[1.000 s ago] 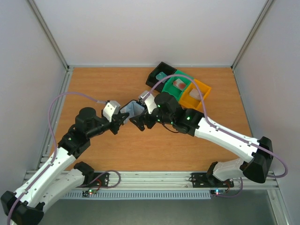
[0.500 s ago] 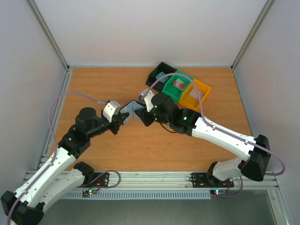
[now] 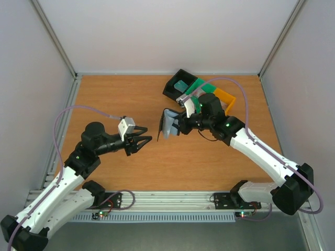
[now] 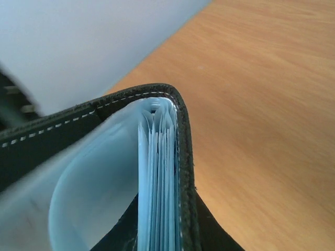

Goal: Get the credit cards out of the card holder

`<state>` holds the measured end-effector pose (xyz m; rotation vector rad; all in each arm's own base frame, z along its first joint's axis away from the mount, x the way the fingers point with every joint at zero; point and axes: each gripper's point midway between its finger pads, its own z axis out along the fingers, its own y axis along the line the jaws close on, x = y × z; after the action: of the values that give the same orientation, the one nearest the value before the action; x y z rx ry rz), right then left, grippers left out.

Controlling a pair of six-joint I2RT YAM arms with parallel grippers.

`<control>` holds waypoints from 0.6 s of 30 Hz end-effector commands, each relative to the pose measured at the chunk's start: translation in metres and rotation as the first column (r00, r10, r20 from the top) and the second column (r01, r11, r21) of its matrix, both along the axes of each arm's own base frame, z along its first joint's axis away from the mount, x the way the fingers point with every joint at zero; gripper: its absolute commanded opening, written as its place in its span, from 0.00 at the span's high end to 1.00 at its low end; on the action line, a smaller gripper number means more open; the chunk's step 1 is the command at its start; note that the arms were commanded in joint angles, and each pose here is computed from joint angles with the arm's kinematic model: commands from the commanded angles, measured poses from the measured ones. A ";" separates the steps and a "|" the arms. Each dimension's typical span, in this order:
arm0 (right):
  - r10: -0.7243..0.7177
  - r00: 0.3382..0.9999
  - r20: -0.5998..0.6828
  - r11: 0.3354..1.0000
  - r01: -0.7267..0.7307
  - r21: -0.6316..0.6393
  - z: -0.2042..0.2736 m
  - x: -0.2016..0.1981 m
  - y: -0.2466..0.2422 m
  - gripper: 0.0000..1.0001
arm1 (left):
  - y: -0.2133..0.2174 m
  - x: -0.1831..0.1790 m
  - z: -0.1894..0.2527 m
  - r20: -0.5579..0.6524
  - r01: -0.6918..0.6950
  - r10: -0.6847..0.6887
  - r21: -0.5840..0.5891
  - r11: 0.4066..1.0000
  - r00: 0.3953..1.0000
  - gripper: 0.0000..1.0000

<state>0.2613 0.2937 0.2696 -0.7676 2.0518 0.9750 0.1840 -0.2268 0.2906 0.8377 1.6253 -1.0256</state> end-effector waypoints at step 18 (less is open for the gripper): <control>-0.082 0.996 -0.034 0.996 0.082 0.015 0.035 0.004 0.026 0.99 | 0.000 0.017 0.017 0.101 -0.058 0.061 -0.030 0.998 0.993 0.18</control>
<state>0.2606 0.3143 0.2871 -0.6930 2.0938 1.0978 0.1914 -0.2272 0.2953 0.8426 1.5851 -0.9784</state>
